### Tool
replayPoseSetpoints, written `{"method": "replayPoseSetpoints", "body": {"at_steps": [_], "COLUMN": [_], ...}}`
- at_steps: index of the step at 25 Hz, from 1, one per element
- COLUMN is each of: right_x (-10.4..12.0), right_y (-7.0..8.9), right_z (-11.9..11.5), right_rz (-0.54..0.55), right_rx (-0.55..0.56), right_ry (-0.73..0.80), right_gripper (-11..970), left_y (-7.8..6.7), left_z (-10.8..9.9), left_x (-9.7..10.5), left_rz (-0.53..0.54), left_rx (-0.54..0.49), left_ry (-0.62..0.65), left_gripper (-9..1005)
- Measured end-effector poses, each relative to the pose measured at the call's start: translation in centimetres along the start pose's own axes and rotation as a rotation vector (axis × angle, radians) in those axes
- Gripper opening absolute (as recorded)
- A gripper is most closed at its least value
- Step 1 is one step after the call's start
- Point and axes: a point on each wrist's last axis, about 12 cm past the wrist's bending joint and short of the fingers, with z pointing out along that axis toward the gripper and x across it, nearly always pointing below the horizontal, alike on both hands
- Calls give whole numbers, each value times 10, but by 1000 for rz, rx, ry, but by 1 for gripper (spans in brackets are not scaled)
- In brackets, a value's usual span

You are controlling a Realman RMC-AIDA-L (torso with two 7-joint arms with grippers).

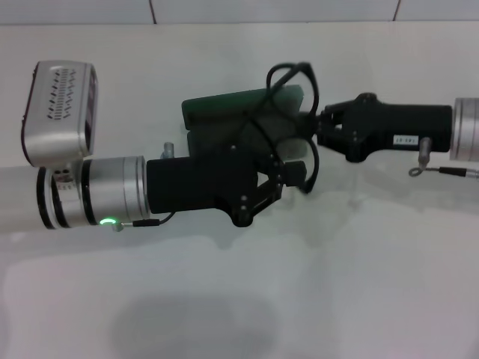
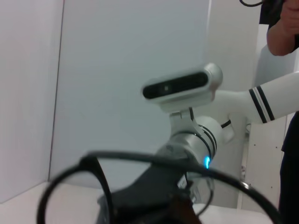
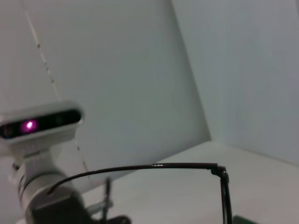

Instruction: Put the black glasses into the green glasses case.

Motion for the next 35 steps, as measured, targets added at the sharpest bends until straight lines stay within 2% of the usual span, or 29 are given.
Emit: {"method": "replayPoseSetpoints", "body": {"at_steps": [15, 35], "right_x": [9, 7], "right_y": [14, 17], "right_z": [6, 2], "right_rz": [-58, -98], "right_rx": [-95, -125], "right_ry": [46, 26], "right_gripper": [58, 55], "left_y": [3, 4], "left_z": [8, 8], "left_x": [-5, -6], "left_rz": [12, 15], "left_rx": [35, 30], "left_ry": [13, 13], "left_gripper": [0, 1]}}
